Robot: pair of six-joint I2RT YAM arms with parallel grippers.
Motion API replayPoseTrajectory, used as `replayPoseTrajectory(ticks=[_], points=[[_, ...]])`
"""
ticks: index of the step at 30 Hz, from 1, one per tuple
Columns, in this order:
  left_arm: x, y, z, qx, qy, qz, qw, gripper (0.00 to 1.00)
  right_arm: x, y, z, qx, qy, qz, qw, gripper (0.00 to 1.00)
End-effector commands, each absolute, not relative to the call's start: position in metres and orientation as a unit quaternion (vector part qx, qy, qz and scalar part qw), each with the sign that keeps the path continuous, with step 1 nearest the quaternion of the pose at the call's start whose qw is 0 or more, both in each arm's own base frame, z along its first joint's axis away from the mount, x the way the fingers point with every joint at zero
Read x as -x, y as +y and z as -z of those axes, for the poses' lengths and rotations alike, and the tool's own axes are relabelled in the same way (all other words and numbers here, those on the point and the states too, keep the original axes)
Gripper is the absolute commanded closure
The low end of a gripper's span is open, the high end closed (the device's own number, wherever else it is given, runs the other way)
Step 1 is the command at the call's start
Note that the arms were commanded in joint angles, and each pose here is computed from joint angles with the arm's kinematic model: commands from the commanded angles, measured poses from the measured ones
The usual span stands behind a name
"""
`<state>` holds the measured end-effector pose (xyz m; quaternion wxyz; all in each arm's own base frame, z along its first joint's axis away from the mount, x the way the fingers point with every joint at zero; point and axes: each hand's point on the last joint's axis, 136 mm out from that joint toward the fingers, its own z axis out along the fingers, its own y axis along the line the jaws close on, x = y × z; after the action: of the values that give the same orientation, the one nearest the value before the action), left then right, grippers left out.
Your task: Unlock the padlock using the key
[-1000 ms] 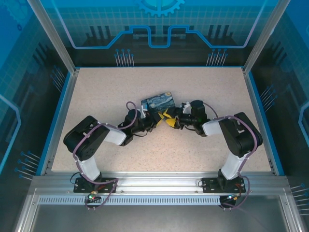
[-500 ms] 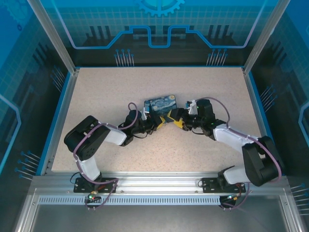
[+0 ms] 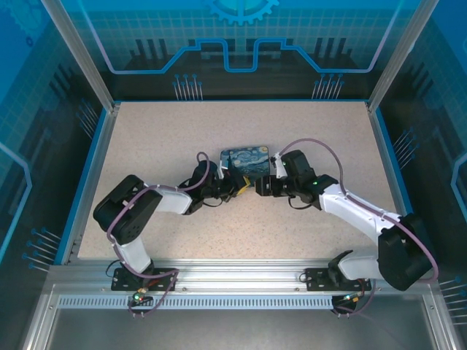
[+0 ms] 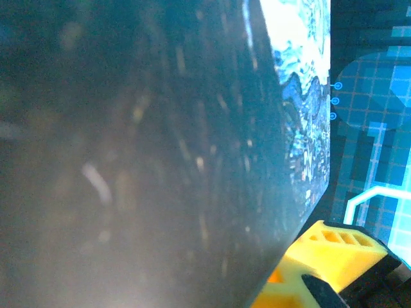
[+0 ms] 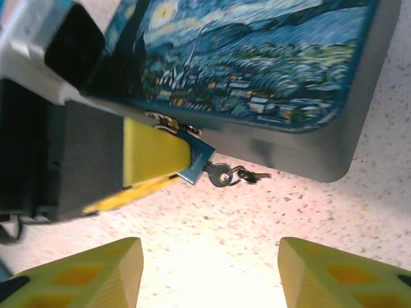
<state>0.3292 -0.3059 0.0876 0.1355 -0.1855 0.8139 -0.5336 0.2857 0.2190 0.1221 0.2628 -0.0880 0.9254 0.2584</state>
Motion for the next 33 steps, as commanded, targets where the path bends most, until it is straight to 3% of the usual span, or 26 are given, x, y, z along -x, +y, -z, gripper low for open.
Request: replayPoseTrajectory(ticks=[1, 6, 23, 33], points=[[-0.330, -0.312, -0.107, 0.164, 0.812, 0.546, 0.126, 1.00, -0.288, 0.212, -0.113, 0.149, 0.930, -0.184, 0.279, 0.49], [-0.332, -0.317, -0.109, 0.164, 0.816, 0.545, 0.106, 1.00, -0.290, 0.224, -0.112, 0.210, 0.914, -0.170, 0.302, 0.60], [-0.331, -0.321, -0.120, 0.150, 0.850, 0.502, 0.047, 1.00, -0.308, 0.231, -0.132, 0.238, 0.901, -0.149, 0.330, 0.52], [-0.333, -0.325, -0.129, 0.136, 0.861, 0.490, 0.030, 1.00, -0.310, 0.232, -0.130, 0.260, 0.903, -0.134, 0.315, 0.58]])
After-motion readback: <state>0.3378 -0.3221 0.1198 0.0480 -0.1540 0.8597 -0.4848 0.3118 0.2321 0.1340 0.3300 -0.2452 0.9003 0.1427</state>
